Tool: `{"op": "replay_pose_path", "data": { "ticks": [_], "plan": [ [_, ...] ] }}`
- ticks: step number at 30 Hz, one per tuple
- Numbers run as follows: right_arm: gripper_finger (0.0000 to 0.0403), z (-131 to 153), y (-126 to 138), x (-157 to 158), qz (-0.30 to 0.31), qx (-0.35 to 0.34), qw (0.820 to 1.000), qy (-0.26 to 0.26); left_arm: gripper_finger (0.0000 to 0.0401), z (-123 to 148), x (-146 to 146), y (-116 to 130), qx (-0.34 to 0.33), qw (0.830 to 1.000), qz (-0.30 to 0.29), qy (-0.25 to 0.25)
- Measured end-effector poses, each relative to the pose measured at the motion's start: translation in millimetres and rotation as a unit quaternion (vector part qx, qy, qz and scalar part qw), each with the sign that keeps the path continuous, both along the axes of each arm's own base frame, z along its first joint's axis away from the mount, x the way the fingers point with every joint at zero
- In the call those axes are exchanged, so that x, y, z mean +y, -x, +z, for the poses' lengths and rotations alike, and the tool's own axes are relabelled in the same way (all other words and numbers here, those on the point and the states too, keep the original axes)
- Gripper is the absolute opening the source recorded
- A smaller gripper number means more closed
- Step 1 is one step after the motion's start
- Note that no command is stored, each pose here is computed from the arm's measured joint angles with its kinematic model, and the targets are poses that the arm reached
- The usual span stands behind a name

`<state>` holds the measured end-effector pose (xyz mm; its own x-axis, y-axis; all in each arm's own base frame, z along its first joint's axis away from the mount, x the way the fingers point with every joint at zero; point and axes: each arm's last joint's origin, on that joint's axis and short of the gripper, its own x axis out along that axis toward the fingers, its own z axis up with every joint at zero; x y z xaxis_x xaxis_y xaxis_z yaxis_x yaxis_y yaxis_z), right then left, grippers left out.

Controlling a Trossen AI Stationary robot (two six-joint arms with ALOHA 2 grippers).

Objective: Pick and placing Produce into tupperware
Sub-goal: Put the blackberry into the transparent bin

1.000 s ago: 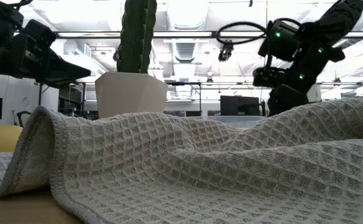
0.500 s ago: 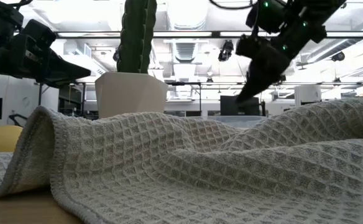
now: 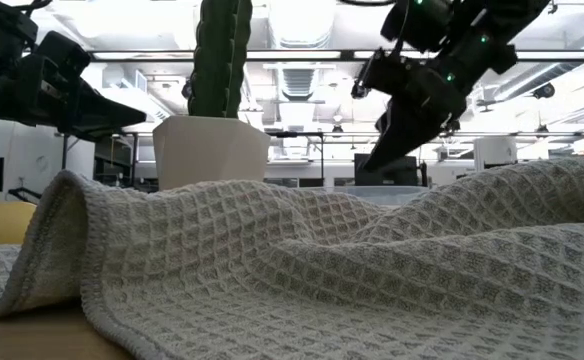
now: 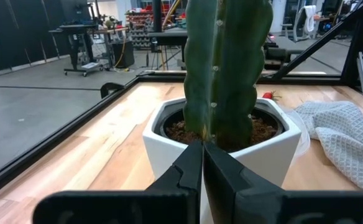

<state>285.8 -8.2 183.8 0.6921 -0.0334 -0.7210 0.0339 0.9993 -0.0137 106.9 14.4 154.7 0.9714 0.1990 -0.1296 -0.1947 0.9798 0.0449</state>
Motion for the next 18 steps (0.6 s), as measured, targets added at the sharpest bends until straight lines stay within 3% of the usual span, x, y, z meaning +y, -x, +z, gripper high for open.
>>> {"op": "replay_pose_path", "data": {
  "ticks": [18],
  "plan": [
    [0.0094, -31, -31, 2, 0.057, -0.018, 0.998, -0.02, 0.0, 0, 0, 0, 0.0, 1.0, 0.0, 0.0]
  ]
}}
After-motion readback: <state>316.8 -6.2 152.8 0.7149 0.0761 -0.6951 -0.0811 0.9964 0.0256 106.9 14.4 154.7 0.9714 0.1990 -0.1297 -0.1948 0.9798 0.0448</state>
